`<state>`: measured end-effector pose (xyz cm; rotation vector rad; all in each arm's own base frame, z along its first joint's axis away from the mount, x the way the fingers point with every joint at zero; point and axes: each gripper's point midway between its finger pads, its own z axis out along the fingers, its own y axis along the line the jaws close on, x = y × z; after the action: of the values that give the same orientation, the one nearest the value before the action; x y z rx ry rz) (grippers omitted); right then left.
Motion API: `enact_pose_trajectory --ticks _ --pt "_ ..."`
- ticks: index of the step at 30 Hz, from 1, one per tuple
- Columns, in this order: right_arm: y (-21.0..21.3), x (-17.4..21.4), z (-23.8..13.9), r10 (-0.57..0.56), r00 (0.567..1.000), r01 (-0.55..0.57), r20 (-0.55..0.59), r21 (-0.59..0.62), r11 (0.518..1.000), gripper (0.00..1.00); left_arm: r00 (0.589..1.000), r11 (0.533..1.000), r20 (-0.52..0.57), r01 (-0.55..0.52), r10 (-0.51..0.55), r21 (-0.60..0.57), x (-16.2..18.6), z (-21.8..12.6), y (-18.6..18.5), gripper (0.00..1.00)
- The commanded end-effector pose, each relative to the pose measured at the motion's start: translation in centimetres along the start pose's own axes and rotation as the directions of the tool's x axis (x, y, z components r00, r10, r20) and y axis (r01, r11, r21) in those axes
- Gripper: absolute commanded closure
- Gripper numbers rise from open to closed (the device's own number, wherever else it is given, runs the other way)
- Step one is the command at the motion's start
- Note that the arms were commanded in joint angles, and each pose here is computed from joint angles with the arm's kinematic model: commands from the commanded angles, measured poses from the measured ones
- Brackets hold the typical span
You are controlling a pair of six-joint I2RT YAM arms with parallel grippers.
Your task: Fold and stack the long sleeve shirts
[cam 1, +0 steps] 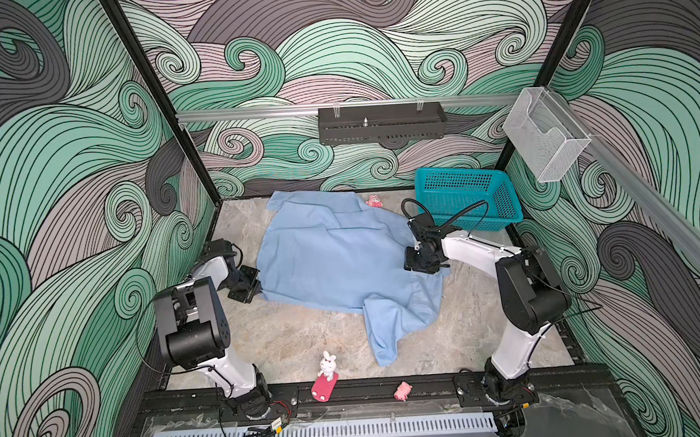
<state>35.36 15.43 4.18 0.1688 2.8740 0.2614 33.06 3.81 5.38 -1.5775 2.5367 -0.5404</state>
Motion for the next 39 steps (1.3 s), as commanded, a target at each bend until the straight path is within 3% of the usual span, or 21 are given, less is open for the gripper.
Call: enact_pose_trajectory --ticks 1,5,11,15,18,24,29,32,35,39 --pt "-0.4 0.2 -0.3 0.001 1.000 -0.001 0.003 0.013 1.000 0.48 0.991 0.990 0.051 -0.124 0.121 0.060 0.5 -3.8 -4.0 1.00" --pt "-0.5 0.6 0.3 0.004 1.000 -0.004 -0.017 0.014 1.000 0.47 0.971 0.971 0.018 -0.239 0.239 -0.024 2.1 -4.1 -4.7 0.91" --pt "-0.9 1.2 0.6 -0.005 0.999 0.006 -0.034 0.022 1.000 0.47 0.971 0.959 -0.051 -0.239 0.234 -0.154 2.6 -1.8 -1.0 0.69" --pt "-1.1 1.6 0.4 -0.015 0.999 0.016 -0.043 0.030 0.999 0.47 0.961 0.935 -0.041 -0.275 0.273 -0.225 2.4 -3.3 0.8 0.66" --pt "-1.3 1.7 0.1 -0.020 0.999 0.022 -0.039 0.038 0.999 0.46 0.955 0.912 -0.050 -0.293 0.291 -0.287 2.6 -4.9 3.3 0.71" --pt "-1.2 2.3 0.0 -0.019 0.998 0.021 -0.059 0.028 0.999 0.46 0.955 0.922 -0.136 -0.292 0.265 -0.253 4.8 -4.7 6.3 0.99" --pt "-1.8 3.5 0.2 -0.023 0.996 0.026 -0.089 0.041 0.999 0.46 0.954 0.927 -0.164 -0.285 0.250 -0.244 5.5 -4.2 7.7 1.00" --pt "-2.3 4.7 0.5 -0.025 0.994 0.030 -0.109 0.048 0.998 0.46 0.964 0.939 -0.127 -0.258 0.235 -0.226 5.2 -4.4 7.6 1.00" --pt "-2.7 5.9 0.7 -0.033 0.991 0.041 -0.132 0.057 0.998 0.46 0.971 0.957 -0.080 -0.237 0.227 -0.164 4.8 -5.1 6.0 0.66" --pt "-3.1 6.7 0.5 -0.044 0.989 0.054 -0.139 0.071 0.996 0.46 0.972 0.970 -0.058 -0.233 0.229 -0.064 4.7 -5.4 3.6 0.56"
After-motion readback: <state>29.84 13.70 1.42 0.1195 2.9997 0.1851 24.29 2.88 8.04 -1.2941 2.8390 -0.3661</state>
